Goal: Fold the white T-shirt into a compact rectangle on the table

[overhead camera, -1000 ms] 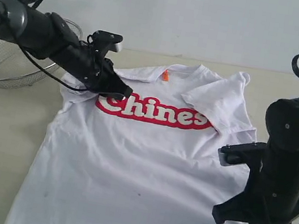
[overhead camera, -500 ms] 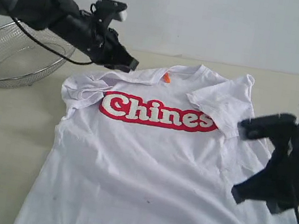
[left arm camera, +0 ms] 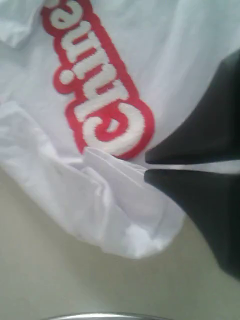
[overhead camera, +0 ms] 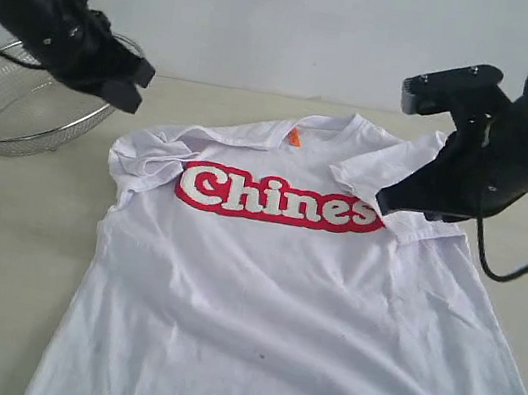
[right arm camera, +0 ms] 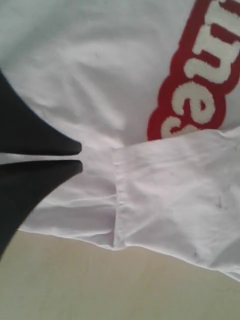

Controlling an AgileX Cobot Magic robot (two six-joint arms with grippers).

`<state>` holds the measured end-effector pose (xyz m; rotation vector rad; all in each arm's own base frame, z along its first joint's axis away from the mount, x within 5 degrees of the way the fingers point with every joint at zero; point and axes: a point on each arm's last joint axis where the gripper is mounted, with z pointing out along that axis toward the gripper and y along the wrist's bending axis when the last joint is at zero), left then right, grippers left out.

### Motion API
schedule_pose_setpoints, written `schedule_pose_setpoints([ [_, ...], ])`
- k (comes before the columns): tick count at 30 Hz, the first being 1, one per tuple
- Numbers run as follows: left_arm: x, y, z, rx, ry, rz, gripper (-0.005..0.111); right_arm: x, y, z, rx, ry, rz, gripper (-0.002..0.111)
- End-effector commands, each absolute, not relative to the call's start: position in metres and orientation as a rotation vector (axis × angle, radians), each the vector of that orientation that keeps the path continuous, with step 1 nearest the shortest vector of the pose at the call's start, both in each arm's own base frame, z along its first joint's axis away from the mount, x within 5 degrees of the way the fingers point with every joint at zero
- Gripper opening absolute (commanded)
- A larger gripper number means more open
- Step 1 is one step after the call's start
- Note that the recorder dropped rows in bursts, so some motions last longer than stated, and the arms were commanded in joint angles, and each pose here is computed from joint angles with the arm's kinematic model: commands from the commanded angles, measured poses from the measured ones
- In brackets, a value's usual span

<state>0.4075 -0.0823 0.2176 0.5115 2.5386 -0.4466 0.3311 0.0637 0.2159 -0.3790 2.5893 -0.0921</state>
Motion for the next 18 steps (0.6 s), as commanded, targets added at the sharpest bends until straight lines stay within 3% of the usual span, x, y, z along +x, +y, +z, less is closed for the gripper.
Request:
schedule_pose_setpoints([
  [1,0.386,-0.073,0.201,0.610,2.564,-0.426,0.005,0.367,0.056,0.190,-0.423,2.684,-0.101,0.000],
  [10,0.392,-0.088,0.174,0.660,2.492,-0.441,0.007,0.417,0.067,0.156,-0.526,2.800,-0.011,0.000],
  [13,0.396,-0.089,0.166,0.646,2.490,-0.412,0.023,0.423,0.068,0.153,-0.541,2.820,-0.012,0.000],
  [18,0.404,-0.092,0.157,0.625,2.482,-0.390,0.066,0.429,0.069,0.158,-0.561,2.788,-0.017,0.000],
])
